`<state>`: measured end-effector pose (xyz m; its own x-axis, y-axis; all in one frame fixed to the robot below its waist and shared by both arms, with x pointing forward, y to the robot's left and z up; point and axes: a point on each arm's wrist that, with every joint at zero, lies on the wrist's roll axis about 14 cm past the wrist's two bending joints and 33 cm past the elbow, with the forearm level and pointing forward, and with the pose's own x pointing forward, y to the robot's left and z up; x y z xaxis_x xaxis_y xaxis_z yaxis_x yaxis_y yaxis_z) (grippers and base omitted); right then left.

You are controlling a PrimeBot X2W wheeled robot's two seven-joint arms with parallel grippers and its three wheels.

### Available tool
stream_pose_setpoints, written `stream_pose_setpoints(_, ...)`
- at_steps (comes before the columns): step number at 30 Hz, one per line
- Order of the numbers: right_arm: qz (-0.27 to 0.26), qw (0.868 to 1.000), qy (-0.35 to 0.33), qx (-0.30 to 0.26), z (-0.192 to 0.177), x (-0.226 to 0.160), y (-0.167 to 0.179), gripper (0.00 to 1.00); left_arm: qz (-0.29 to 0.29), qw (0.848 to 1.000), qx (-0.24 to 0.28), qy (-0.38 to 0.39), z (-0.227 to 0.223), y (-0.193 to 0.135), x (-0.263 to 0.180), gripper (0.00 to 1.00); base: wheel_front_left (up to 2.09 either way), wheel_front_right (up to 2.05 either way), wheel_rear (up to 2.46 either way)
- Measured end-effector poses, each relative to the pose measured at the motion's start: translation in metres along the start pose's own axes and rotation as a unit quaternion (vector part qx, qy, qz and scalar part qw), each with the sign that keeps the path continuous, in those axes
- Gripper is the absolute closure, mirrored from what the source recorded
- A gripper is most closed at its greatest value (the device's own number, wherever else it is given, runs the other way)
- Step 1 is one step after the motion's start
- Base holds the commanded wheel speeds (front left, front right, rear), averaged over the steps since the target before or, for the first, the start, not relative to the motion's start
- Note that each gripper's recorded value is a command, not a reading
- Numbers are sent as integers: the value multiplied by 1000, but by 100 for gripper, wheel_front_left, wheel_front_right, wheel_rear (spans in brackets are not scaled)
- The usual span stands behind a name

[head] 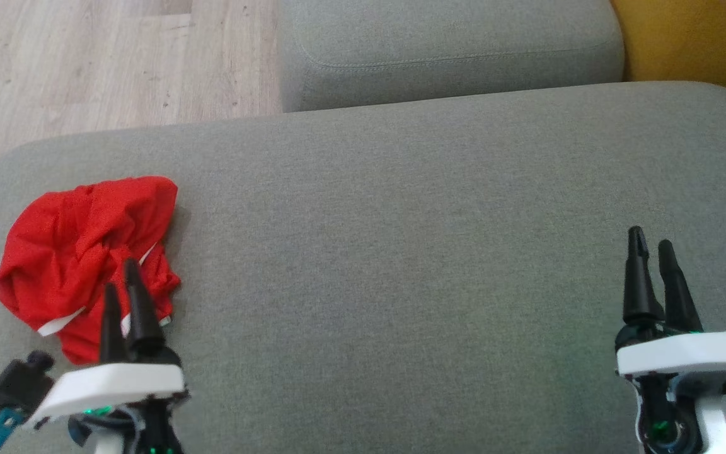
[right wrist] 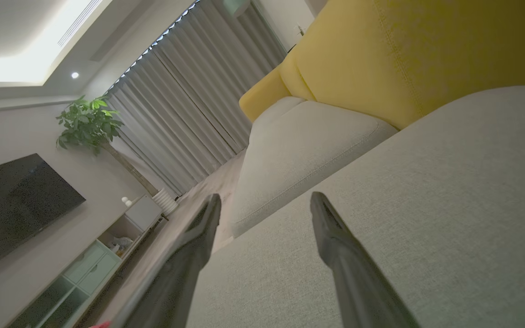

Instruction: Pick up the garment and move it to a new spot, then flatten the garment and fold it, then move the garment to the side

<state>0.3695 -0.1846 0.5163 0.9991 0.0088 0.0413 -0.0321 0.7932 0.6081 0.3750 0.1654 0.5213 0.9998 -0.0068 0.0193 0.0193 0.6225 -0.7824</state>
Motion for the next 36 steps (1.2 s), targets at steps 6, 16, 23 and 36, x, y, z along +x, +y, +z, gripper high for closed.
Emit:
stream_pose_setpoints(6,19,998,-2,-53,0,1,11,0,-22,997,68,16,-13,-12,0,0,0,0,0)
stream_pose_setpoints(16,40,991,-5,-129,-1,-1,22,0,-66,984,161,29,-32,-34,-3,0,0,0,0)
stream_pose_setpoints(23,51,982,-10,-183,-1,-3,27,0,-83,969,230,47,-50,-39,-7,0,0,0,0)
stream_pose_setpoints(36,69,954,-1,-291,-13,-7,30,0,-89,944,312,62,-69,-32,-14,0,0,0,0)
